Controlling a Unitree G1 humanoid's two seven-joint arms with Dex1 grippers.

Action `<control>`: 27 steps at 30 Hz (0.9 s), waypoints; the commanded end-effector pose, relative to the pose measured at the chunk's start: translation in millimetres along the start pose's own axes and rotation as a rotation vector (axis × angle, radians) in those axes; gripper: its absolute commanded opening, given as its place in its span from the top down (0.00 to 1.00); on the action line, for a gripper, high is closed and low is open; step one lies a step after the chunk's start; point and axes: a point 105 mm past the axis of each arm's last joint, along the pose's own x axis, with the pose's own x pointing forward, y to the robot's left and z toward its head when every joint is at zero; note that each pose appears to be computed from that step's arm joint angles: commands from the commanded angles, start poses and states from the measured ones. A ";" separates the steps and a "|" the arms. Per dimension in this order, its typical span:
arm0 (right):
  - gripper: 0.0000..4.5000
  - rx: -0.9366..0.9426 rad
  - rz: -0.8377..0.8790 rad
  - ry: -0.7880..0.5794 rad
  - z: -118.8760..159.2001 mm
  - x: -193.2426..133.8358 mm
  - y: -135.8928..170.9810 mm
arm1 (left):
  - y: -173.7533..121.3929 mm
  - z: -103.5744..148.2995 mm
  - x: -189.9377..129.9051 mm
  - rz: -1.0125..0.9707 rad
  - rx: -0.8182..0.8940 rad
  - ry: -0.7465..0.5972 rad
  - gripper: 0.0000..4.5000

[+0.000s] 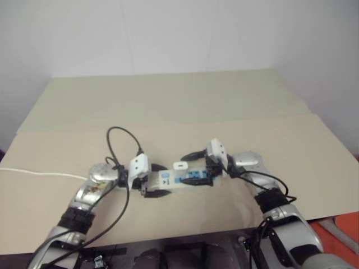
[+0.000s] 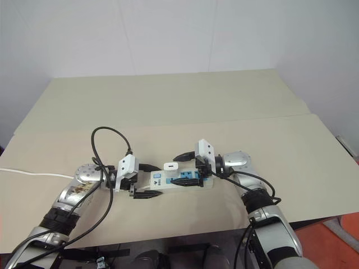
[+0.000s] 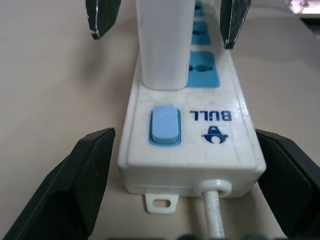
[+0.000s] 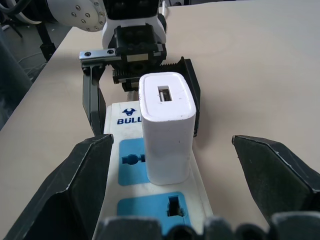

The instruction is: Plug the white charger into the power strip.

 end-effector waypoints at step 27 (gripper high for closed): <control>0.00 0.042 -0.511 0.381 15.4 -252.6 15.6 | -3.5 48.4 -98.8 0.067 0.112 0.061 0.01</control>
